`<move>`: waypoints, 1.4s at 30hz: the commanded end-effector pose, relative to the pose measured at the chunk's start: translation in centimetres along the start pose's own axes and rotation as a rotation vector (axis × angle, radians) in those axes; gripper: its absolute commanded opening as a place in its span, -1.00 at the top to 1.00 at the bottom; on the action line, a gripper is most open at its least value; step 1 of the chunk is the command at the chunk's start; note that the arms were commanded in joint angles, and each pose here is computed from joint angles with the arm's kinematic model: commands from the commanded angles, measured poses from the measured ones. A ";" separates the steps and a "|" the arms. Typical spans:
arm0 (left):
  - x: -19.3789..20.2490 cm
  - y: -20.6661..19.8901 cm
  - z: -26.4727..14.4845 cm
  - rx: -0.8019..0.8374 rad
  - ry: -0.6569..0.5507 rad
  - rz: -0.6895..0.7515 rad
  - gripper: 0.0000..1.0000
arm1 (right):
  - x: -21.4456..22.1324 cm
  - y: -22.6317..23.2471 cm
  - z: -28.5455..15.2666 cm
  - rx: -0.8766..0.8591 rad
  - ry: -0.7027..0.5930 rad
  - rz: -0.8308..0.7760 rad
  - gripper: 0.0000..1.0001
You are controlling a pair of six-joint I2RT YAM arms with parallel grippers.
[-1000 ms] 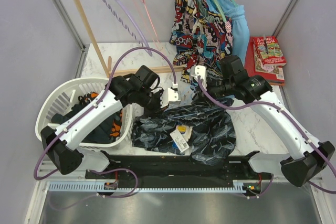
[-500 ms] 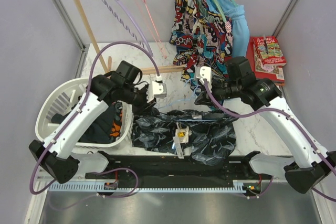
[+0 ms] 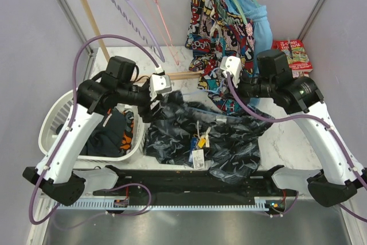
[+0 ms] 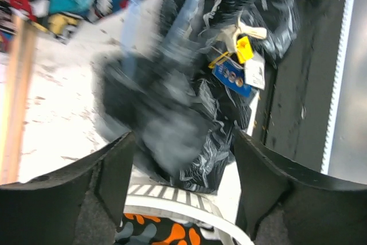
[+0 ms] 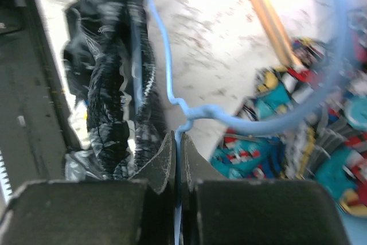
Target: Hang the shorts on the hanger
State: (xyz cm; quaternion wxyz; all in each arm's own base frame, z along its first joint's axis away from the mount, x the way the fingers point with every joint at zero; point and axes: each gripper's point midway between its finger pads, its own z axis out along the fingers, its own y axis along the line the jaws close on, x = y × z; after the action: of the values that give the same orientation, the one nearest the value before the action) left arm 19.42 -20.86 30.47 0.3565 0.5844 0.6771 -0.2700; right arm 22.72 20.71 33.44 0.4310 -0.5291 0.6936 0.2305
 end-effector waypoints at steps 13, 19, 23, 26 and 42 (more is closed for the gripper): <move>-5.6 2.0 -3.3 -0.193 -0.229 -0.102 -0.61 | -3.0 -11.9 -5.1 0.470 0.107 0.179 1.00; -6.3 2.4 -3.9 -0.227 -0.249 -0.115 -0.61 | -7.3 -15.9 -4.0 0.544 -0.032 0.249 1.00; -6.4 2.6 -4.1 -0.241 -0.260 -0.137 -0.61 | -9.6 -18.6 -3.0 0.603 -0.146 0.294 1.00; -6.5 2.6 -4.1 -0.241 -0.272 -0.150 -0.61 | -11.7 -20.4 -2.9 0.643 -0.241 0.306 1.00; -6.1 2.6 -3.3 -0.219 -0.283 -0.189 -0.62 | -20.1 -27.0 -2.5 0.753 -0.668 0.302 1.00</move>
State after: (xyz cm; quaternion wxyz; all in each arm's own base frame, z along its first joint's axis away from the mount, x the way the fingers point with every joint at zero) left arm 22.14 -21.36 36.42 0.4689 0.4428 0.7059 -0.2928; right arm 47.49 20.29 48.26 0.6642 -0.1789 0.7113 0.1445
